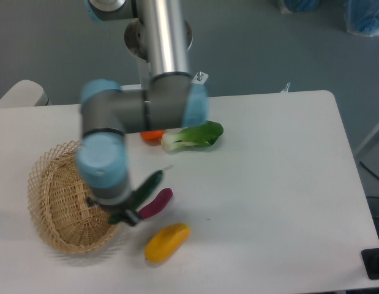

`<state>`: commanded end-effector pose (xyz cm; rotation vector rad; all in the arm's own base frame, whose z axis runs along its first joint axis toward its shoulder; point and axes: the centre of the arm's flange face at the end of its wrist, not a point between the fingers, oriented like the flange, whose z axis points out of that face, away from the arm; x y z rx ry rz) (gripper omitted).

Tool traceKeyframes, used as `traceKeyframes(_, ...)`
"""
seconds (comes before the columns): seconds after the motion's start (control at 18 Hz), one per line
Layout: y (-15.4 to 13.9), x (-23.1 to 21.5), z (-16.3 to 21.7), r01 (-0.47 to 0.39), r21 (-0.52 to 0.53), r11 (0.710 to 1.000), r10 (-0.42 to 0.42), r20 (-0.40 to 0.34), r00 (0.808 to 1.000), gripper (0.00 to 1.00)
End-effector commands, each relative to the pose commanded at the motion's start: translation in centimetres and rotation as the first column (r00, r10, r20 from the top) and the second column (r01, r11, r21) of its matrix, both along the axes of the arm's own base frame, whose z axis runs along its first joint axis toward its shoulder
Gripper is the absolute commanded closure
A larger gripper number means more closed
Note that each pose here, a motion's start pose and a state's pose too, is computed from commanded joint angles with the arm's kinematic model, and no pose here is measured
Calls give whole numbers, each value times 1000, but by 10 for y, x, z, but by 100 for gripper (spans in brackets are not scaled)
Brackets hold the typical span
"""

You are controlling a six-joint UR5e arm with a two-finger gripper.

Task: Place the cucumber in the basket
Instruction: 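Carry the green cucumber in the gripper over to the wicker basket, then lower the cucumber into the basket and open the gripper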

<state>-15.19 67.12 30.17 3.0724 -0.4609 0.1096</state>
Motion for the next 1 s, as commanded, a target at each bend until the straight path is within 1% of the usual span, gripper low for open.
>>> traceKeyframes(0.11, 1, 21, -9, -39, -20, 999, 39, 3, 999, 73)
traceKeyframes(0.22, 5, 27, -17, -73, -19, 997, 73, -3, 997, 72)
traceKeyframes(0.33, 8, 38, -29, -60, -12, 998, 60, -4, 998, 63)
traceKeyframes(0.39, 8, 42, -33, -56, -6, 998, 56, -6, 998, 61)
traceKeyframes(0.5, 3, 44, -43, -52, -16, 999, 52, -3, 999, 43)
traceKeyframes(0.61, 0, 46, -51, -50, -25, 998, 50, -1, 999, 0)
traceKeyframes(0.89, 0, 46, -50, -44, -15, 999, 44, -4, 999, 0)
traceKeyframes(1.0, 1, 42, -42, -42, 0, 999, 42, -13, 999, 0)
